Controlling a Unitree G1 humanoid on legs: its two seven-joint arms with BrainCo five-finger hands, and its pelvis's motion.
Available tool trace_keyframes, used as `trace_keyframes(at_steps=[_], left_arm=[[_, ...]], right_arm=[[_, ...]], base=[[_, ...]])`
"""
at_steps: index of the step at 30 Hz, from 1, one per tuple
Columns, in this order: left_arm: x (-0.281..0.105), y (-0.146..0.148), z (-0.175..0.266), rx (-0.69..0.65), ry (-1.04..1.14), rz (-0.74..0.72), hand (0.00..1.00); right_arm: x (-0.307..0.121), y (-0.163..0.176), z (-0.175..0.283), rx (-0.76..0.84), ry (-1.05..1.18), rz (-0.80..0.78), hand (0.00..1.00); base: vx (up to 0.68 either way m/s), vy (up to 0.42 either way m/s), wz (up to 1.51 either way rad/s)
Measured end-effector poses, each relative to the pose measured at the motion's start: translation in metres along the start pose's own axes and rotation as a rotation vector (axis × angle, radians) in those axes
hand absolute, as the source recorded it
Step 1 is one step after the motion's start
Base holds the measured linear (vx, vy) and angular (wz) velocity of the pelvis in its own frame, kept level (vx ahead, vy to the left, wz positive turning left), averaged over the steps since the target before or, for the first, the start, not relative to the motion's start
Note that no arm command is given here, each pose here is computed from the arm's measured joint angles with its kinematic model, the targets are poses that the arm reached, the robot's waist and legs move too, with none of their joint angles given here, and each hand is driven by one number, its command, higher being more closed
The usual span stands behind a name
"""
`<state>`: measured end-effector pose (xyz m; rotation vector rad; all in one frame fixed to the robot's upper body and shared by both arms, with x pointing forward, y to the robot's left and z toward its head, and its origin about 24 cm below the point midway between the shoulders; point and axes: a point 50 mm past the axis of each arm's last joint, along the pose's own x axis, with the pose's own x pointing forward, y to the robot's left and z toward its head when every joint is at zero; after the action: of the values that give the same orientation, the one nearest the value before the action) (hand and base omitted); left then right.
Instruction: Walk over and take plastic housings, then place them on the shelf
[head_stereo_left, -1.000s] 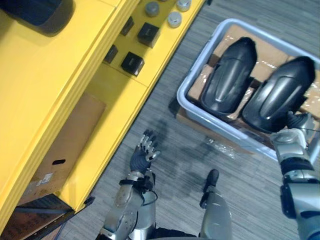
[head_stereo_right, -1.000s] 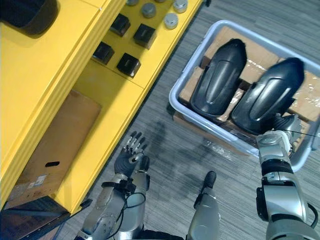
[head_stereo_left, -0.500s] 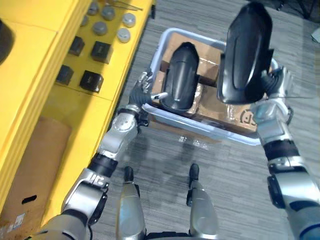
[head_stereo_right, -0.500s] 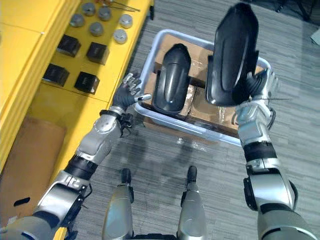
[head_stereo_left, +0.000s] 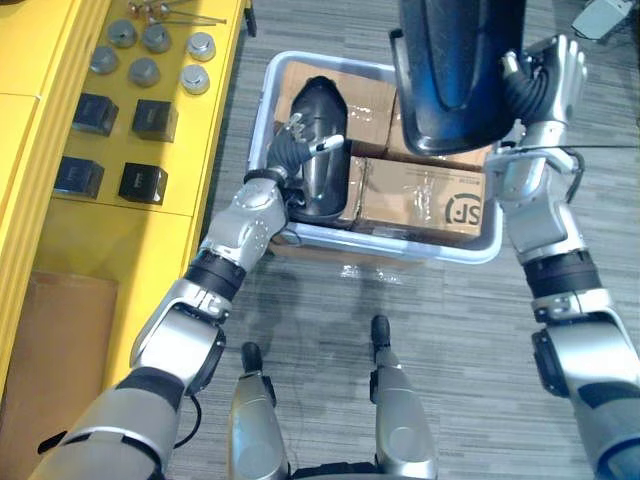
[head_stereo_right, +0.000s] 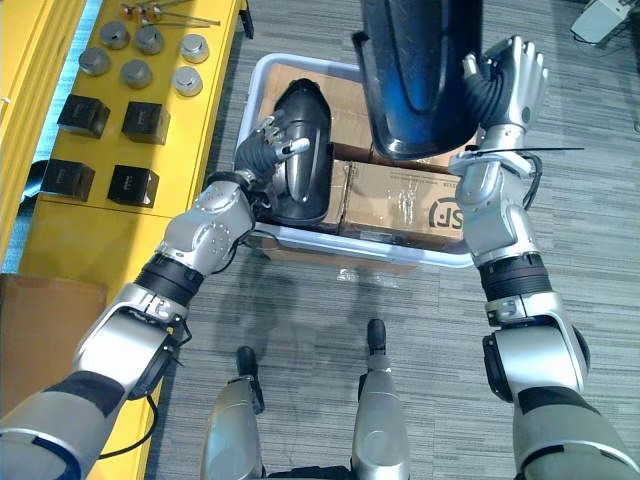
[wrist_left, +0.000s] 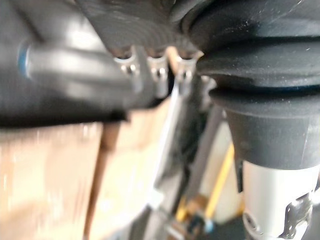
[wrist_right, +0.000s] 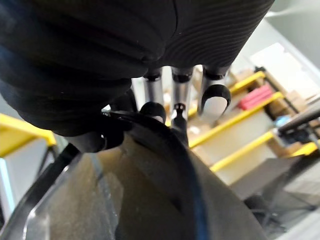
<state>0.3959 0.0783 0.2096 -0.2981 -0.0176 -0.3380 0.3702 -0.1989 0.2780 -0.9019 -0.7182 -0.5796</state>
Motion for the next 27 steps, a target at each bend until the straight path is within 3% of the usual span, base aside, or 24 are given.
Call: trace_keyframes(at_steps=[7, 17, 18, 23, 27], left_arm=[[0.002, -0.044, -0.024, -0.153, 0.069, -0.183, 0.0], [0.003, -0.042, -0.017, -0.192, -0.018, -0.087, 0.0], [0.003, -0.041, -0.014, -0.202, -0.05, -0.062, 1.0], [0.001, -0.027, 0.008, -0.336, -0.22, 0.151, 1.0], [-0.004, -0.019, 0.026, -0.441, -0.338, 0.206, 1.0]], right_arm=[[-0.015, 0.03, 0.026, 0.035, -0.102, 0.111, 1.0], [-0.024, 0.042, 0.034, 0.064, -0.163, 0.154, 1.0], [-0.026, 0.043, 0.035, 0.071, -0.169, 0.161, 1.0], [-0.046, 0.056, 0.037, 0.13, -0.146, 0.183, 1.0], [-0.068, 0.065, 0.03, 0.138, -0.119, 0.235, 1.0]], base=[[0.01, 0.017, -0.08], [0.0, 0.0, 0.0], [0.0, 0.0, 0.0], [0.0, 0.0, 0.0], [0.0, 0.0, 0.0]])
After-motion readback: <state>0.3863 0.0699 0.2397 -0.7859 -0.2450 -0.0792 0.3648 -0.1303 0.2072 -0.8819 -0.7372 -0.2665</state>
